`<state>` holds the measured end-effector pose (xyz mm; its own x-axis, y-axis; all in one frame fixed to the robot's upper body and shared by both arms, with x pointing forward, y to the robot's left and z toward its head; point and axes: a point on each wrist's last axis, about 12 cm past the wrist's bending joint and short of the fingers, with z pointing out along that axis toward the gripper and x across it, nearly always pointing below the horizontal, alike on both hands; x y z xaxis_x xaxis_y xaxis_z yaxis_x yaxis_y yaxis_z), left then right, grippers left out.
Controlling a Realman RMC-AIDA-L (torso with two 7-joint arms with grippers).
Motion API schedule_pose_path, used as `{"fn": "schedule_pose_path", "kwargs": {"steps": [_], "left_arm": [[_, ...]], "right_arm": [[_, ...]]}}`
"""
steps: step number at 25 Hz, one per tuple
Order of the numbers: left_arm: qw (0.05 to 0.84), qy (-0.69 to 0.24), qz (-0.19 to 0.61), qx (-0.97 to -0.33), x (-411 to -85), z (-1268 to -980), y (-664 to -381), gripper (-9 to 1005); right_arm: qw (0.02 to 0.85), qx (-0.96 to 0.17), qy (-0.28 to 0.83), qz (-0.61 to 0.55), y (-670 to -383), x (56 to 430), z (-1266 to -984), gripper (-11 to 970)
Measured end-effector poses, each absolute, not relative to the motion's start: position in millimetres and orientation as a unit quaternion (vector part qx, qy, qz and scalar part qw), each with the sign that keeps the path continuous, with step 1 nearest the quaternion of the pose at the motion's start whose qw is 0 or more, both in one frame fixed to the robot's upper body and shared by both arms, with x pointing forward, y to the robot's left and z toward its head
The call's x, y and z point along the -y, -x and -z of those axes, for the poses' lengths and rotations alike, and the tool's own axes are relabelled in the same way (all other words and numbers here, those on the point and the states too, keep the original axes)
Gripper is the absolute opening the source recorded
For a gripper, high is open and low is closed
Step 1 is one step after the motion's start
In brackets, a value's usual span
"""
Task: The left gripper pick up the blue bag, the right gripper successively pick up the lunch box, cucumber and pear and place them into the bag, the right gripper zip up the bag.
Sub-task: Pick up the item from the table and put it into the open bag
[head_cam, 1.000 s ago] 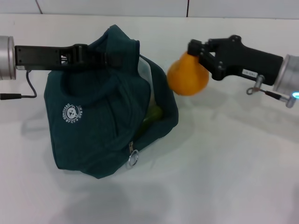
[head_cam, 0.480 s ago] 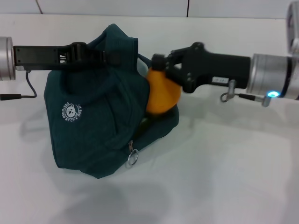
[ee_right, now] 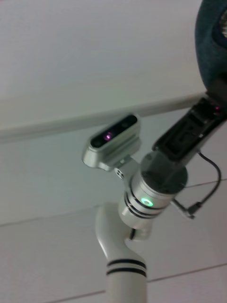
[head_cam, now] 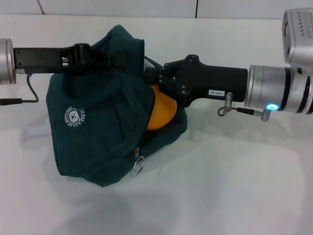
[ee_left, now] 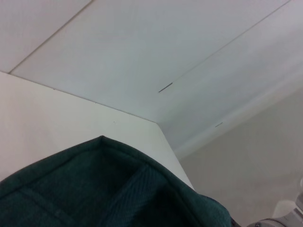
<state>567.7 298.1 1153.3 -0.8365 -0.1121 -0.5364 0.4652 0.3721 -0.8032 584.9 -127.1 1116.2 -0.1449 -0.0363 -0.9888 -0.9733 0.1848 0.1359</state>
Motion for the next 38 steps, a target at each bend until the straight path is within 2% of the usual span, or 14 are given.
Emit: {"fn": "schedule_pose_path", "kwargs": {"steps": [21,23,29,34,38], "left_arm": [[0.262,-0.111,0.55,-0.785,-297.9,-1153.5,-567.9,39],[0.263,-0.11,0.551,-0.785,-298.9,-1153.8,-567.7,39],[0.265,-0.105,0.551,-0.785,-302.1,-1153.5,-566.4,39],[0.266,-0.105,0.55,-0.785,-303.1,-1153.5,-566.1,39],[0.267,-0.106,0.55,-0.785,-303.1,-1154.0,-566.4,39]], "right_arm": [[0.483,-0.621,0.368,-0.496,-579.5,133.2,-1108.8,134],[0.49,-0.618,0.362,-0.497,-576.6,136.0,-1108.5,363],[0.529,-0.624,0.3,-0.491,-567.6,166.4,-1102.5,603],[0.526,-0.656,0.204,-0.501,-565.0,198.9,-1092.9,644],[0.473,-0.696,0.114,-0.528,-565.1,212.2,-1079.6,676]]}}
